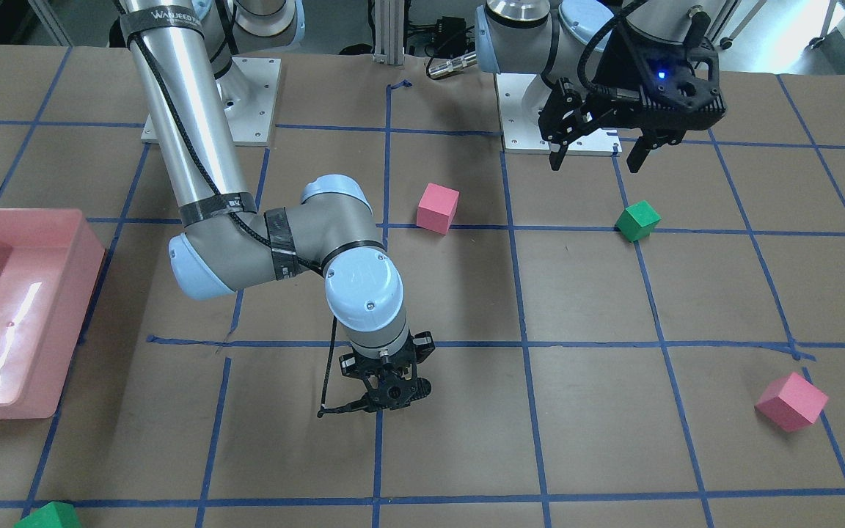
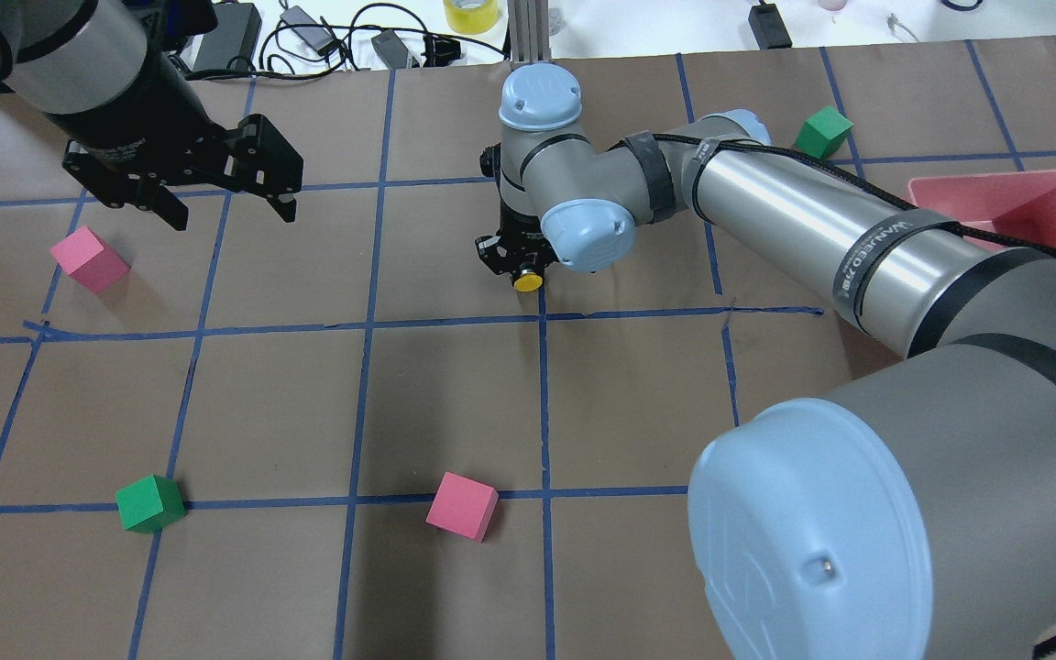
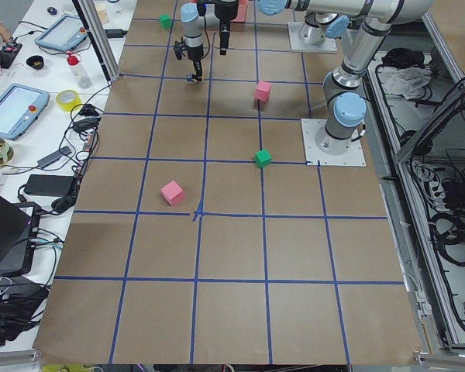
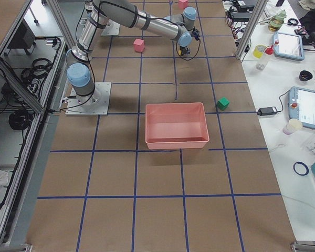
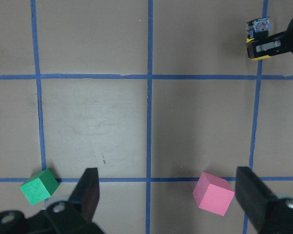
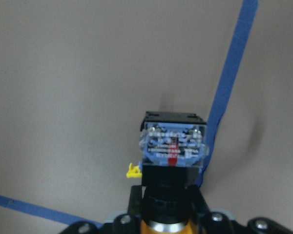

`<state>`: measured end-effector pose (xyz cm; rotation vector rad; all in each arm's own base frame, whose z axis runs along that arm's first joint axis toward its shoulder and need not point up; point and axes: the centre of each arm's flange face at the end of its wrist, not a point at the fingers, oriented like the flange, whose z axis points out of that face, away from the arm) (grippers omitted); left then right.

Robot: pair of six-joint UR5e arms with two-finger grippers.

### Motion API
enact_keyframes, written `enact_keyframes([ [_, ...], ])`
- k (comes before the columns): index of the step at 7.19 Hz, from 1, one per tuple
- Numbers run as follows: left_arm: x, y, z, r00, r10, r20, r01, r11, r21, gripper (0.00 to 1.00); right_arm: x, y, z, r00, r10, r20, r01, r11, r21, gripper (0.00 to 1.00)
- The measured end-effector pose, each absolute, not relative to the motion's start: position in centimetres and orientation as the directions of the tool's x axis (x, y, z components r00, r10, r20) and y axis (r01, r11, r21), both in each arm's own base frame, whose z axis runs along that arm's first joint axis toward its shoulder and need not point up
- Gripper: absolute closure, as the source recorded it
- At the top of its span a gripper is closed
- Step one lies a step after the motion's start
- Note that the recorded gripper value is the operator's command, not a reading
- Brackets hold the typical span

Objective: Align button upright
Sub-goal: 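Lower the button onto the table and open the right gripper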

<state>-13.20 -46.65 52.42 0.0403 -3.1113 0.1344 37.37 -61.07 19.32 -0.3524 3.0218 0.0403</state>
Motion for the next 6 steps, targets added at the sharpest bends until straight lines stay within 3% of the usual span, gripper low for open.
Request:
enact_keyframes([
  [2,-13.21,-46.64,52.42,-0.999,-0.025,0.028,-0.027,0.996,-0.086,0.0,37.42,-60.89,19.09,-0.973,-0.209,-0.099,-0.213,0.977,0.029,0.98],
  [4,-13.22,-46.64,52.42,-0.999,-0.025,0.027,-0.027,0.996,-0.086,0.0,37.45,-60.91,19.12,-0.973,-0.209,-0.098,-0.213,0.977,0.029,0.39],
  [5,-13.22,-46.64,52.42,-0.999,-0.024,0.027,-0.027,0.996,-0.086,0.0,37.46,-60.96,19.17,-0.973,-0.21,-0.098,-0.213,0.977,0.026,0.16],
  [6,-13.21,-46.65,52.45,-0.999,-0.024,0.027,-0.026,0.996,-0.086,0.0,37.49,-60.95,19.19,-0.973,-0.21,-0.098,-0.213,0.977,0.023,0.0],
])
